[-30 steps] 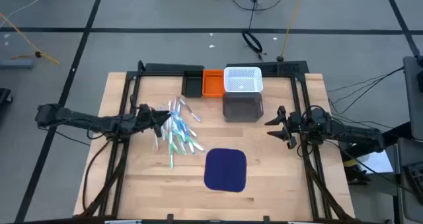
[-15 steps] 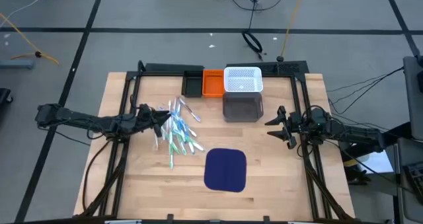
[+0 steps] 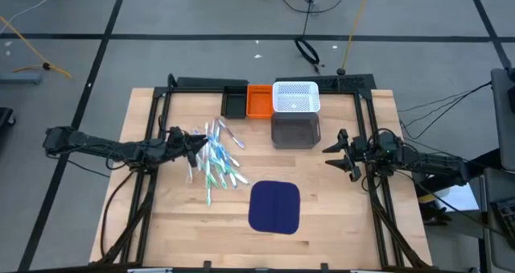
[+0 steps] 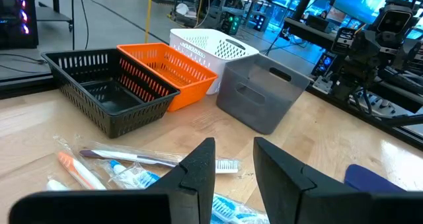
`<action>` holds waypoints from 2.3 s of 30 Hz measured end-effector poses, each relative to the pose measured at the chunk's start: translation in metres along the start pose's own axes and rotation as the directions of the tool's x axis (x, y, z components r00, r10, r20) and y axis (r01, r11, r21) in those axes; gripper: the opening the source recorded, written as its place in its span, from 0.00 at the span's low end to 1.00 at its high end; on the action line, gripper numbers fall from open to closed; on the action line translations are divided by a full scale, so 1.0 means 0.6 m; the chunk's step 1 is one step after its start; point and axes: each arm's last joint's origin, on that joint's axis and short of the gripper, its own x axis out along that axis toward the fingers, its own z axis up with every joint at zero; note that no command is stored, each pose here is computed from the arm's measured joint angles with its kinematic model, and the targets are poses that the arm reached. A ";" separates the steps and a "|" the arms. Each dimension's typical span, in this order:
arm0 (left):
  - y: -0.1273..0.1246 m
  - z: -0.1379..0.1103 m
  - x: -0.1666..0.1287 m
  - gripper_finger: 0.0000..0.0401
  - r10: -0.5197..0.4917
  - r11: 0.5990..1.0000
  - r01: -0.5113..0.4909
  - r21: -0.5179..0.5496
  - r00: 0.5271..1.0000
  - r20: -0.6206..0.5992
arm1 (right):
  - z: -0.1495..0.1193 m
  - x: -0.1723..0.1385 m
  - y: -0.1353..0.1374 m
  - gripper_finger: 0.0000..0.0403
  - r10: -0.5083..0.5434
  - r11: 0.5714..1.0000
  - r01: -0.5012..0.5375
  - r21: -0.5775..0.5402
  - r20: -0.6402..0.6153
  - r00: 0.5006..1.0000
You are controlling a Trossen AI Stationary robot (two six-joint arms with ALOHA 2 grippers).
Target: Pick & Place Toothbrushes
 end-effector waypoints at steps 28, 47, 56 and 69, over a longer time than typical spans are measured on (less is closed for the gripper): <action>0.000 0.000 0.000 0.26 0.000 1.000 0.000 0.000 1.000 0.000 | 0.000 0.000 0.000 0.46 -0.001 0.999 0.001 -0.052 0.001 1.000; -0.006 0.024 -0.001 0.26 0.003 0.996 0.009 -0.085 0.989 0.146 | 0.002 0.000 0.000 0.46 0.001 0.998 0.000 -0.056 0.010 1.000; -0.010 0.061 0.010 0.26 0.117 0.989 -0.115 -0.088 0.993 0.008 | 0.004 0.000 0.001 0.46 0.004 0.998 -0.003 -0.061 0.026 1.000; 0.002 0.093 0.069 0.27 0.239 0.941 -0.307 -0.143 0.901 -0.363 | 0.009 0.000 0.002 0.46 0.009 0.999 -0.007 -0.045 0.056 0.998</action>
